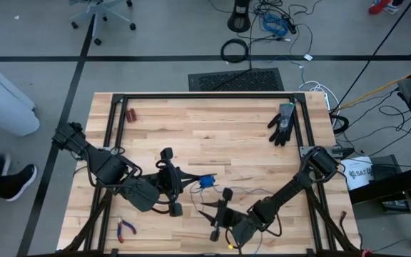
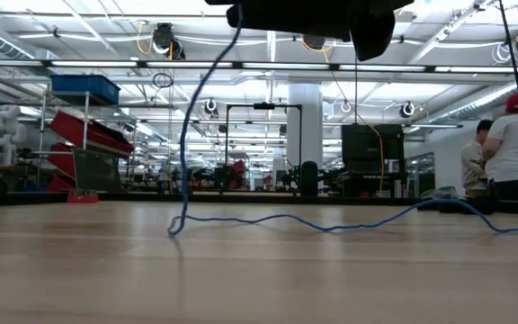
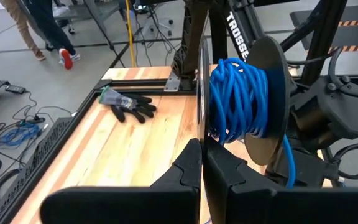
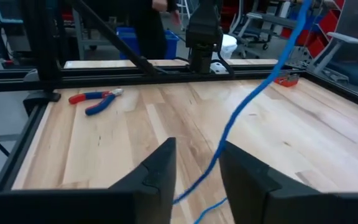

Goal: Coil cords
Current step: Coil the blue wire onto a spool

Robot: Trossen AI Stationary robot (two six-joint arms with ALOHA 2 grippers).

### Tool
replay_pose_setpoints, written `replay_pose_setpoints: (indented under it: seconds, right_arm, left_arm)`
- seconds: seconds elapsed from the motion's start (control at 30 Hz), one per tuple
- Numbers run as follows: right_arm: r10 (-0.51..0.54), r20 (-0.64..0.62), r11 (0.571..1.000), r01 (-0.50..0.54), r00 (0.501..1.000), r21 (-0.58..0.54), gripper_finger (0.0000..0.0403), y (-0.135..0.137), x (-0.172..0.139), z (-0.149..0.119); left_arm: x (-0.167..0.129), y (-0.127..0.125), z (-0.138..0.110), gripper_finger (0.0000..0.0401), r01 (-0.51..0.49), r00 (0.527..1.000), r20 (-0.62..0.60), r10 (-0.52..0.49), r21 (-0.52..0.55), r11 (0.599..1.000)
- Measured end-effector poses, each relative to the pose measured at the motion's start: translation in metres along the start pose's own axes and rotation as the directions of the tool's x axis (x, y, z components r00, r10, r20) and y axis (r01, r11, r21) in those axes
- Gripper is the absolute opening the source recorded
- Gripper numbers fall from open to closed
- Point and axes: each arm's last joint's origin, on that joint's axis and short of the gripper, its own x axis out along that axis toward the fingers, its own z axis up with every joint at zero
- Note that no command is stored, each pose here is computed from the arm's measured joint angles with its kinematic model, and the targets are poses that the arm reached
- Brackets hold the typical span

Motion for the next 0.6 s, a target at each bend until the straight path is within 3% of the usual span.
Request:
replay_pose_setpoints:
  seconds: [0.27,0.43,0.6]
  right_arm:
    - [0.001,-0.002,1.000,-0.001,1.000,-0.003,0.0009,0.001,-0.001,0.000]
    - [-0.010,-0.006,1.000,0.010,1.000,0.014,0.0002,0.001,-0.003,-0.002]
    - [-0.103,0.003,0.992,0.103,0.995,0.069,0.0001,0.006,-0.019,-0.007]
  left_arm:
    - [0.000,0.000,0.000,0.0006,0.000,1.000,0.000,0.000,-0.001,1.000]
    - [0.000,0.000,-0.001,0.0006,-0.002,1.000,-0.009,0.002,-0.018,1.000]
    - [-0.003,-0.001,-0.008,0.0006,-0.008,0.998,-0.060,0.007,-0.014,1.000]
